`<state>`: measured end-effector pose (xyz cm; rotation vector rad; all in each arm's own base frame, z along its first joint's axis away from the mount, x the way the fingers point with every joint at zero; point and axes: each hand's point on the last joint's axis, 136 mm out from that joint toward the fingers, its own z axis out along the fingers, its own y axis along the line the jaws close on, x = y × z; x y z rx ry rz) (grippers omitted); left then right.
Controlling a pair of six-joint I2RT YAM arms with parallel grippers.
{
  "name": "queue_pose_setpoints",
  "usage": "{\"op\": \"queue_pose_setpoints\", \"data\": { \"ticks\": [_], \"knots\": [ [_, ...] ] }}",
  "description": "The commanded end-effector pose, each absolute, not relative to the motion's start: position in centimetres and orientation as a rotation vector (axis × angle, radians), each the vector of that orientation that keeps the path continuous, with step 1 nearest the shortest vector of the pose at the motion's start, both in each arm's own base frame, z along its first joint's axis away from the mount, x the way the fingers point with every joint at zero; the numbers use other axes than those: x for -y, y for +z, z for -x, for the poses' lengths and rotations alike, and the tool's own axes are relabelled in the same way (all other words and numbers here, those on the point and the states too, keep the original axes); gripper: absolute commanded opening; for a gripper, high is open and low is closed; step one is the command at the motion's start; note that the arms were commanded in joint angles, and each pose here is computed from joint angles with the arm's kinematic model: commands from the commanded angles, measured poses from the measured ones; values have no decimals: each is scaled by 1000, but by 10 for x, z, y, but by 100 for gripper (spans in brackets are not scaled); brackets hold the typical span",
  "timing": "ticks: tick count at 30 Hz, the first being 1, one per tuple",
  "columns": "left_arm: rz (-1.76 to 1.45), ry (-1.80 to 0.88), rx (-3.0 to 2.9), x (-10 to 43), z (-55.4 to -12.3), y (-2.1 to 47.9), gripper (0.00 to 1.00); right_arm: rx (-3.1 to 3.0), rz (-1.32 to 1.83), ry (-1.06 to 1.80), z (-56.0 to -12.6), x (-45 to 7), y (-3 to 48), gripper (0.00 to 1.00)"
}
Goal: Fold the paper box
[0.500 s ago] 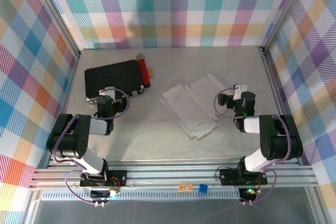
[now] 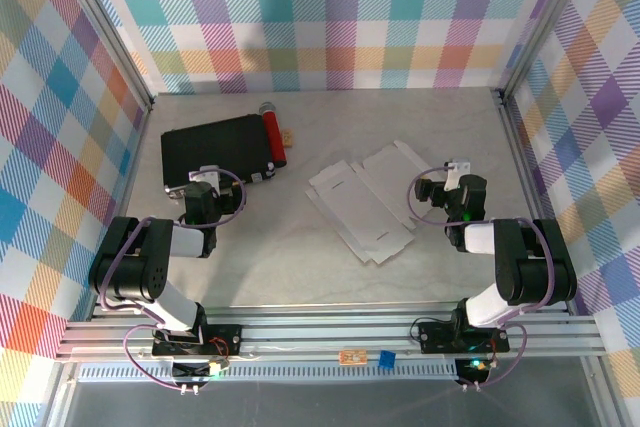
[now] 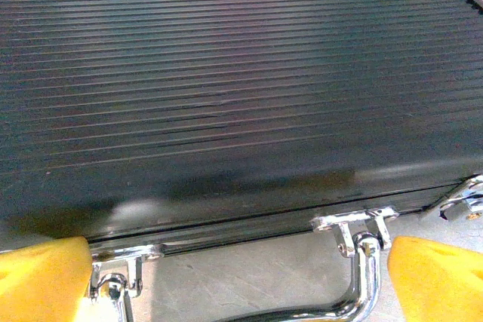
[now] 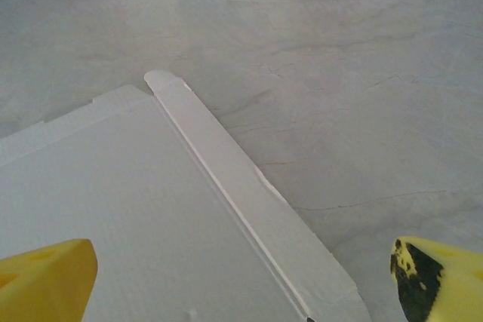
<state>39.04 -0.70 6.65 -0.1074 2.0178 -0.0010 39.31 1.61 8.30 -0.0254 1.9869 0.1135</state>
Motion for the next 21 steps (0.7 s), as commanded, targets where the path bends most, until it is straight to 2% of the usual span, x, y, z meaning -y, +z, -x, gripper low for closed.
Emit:
{"op": "queue_pose_setpoints", "data": {
  "ticks": [1,7,10,14,17,18,20,21],
  "knots": [
    [87,-15,-1957,11,-400,88,100,-1958,40,140,-398,-22,91,99],
    [168,91,-1853,-1,-382,145,100,-1962,-57,31,-392,-6,127,99],
    [205,86,-1705,7,-376,211,100,-1803,-135,4,-387,2,192,99],
    [505,9,-1584,-6,-374,306,100,-1632,-245,-5,-382,8,314,99],
    [801,-49,-1815,-13,-365,318,100,-1651,-443,131,-383,13,366,99],
    [846,-68,-1866,-11,-365,319,100,-1696,-522,197,-385,11,368,99],
    [839,-305,-1973,15,-386,312,100,-1868,-764,292,-376,9,348,99],
    [831,-416,-2009,30,-393,308,100,-1915,-717,355,-379,-2,350,99]
  ]
}}
